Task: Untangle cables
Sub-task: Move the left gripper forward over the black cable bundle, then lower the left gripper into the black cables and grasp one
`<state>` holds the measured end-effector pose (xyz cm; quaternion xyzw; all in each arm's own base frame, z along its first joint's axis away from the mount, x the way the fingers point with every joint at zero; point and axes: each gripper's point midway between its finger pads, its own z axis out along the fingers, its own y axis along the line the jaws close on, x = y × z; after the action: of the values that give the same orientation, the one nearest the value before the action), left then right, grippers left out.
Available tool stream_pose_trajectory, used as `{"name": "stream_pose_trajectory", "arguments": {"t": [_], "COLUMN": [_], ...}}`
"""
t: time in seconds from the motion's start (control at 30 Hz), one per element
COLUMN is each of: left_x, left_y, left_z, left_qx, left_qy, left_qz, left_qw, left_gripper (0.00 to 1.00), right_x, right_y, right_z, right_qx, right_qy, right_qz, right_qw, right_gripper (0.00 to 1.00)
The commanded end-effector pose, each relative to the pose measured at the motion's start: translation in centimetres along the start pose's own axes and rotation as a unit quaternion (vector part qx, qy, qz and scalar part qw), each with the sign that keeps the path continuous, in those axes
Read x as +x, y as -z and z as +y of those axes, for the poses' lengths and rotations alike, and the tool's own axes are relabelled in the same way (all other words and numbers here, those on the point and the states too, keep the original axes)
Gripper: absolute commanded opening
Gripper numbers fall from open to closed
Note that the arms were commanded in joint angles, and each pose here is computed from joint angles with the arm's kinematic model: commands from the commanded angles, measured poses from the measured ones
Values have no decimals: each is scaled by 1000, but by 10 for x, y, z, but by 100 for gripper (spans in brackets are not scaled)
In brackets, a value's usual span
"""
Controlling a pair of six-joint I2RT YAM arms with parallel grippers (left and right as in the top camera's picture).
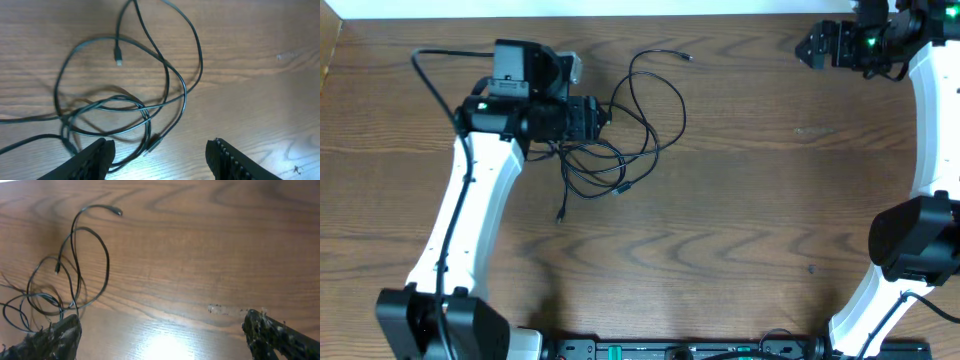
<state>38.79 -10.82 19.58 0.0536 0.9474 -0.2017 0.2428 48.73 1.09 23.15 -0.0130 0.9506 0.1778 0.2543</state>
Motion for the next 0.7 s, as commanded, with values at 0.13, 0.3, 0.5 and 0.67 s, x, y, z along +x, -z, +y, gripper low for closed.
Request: {"name": "stream_pose_trajectory", "arguments": {"t": [0.13, 0.3, 0.5, 0.67], "left_x": [18, 37, 56, 63], "left_y": [-35, -61, -89, -120], "left_z": [-9, -15, -31, -43], "left_qx": [3, 5, 13, 17], "left_qy": [13, 11, -9, 1], "left_qz": [54, 100, 138, 147], "left_qw": [998, 995, 990, 989], "left_gripper": [64, 64, 64, 64], "right_x": [14, 17, 17, 17], "right_y": [-15, -17, -17, -18], "right_z": [-2, -1, 0, 1], "right_qx": [-1, -5, -6, -7], "right_qy": [1, -1, 0, 1], "right_qz": [25, 31, 32, 32], "right_qw": [1000, 1000, 999, 999], "right_gripper": [99, 99, 99, 99]}}
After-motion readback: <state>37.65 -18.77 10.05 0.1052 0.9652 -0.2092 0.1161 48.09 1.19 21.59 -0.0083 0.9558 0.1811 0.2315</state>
